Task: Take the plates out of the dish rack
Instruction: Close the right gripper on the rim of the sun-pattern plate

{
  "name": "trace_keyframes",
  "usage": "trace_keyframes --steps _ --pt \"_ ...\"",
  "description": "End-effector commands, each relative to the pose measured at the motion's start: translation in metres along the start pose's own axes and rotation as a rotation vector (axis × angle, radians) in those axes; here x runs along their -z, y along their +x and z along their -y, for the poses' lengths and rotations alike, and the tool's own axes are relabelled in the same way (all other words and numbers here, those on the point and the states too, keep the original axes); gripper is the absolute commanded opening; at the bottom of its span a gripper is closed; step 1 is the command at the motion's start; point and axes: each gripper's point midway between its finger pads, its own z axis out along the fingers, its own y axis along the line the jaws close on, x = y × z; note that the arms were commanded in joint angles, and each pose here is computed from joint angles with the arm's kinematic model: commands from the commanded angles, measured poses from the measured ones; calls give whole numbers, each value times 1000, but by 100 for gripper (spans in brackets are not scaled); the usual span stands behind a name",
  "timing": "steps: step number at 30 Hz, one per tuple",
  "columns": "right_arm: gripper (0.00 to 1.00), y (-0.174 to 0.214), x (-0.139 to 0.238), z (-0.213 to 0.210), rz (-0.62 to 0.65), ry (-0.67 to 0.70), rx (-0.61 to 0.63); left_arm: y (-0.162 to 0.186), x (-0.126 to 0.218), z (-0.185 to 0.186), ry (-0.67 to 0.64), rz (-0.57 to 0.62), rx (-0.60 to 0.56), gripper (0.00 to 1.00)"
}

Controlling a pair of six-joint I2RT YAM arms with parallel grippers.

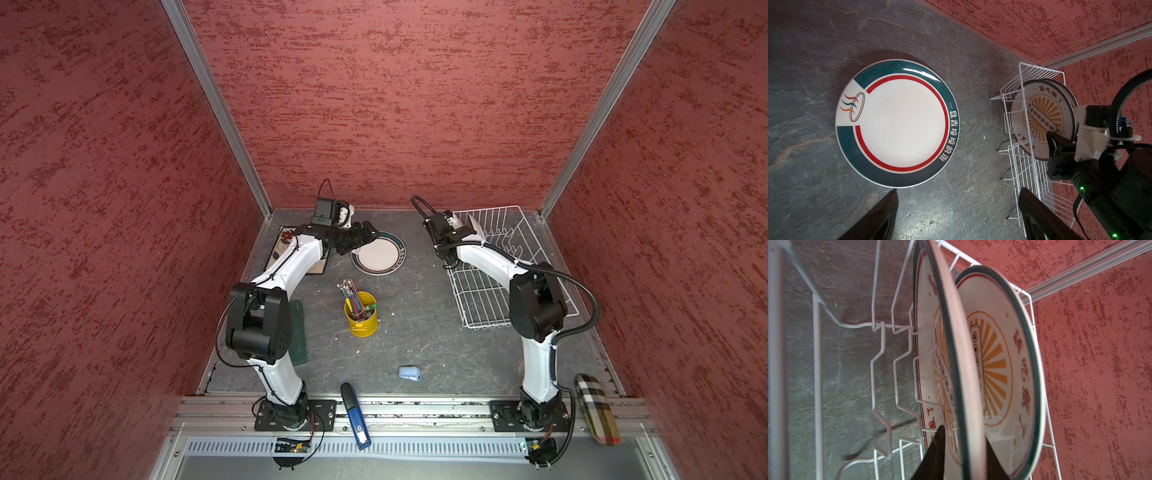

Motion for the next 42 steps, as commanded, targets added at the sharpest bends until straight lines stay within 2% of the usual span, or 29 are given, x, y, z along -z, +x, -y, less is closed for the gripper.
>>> trace_keyframes --steps 1,8,42 --pt "25 -1 -3 0 12 32 7 -4 7 10 22 19 -26 91" --pt "30 -1 -4 0 17 20 -7 -4 8 10 22 20 -25 91" --pt "13 -4 -4 5 35 46 -12 -5 10 12 27 19 -27 92"
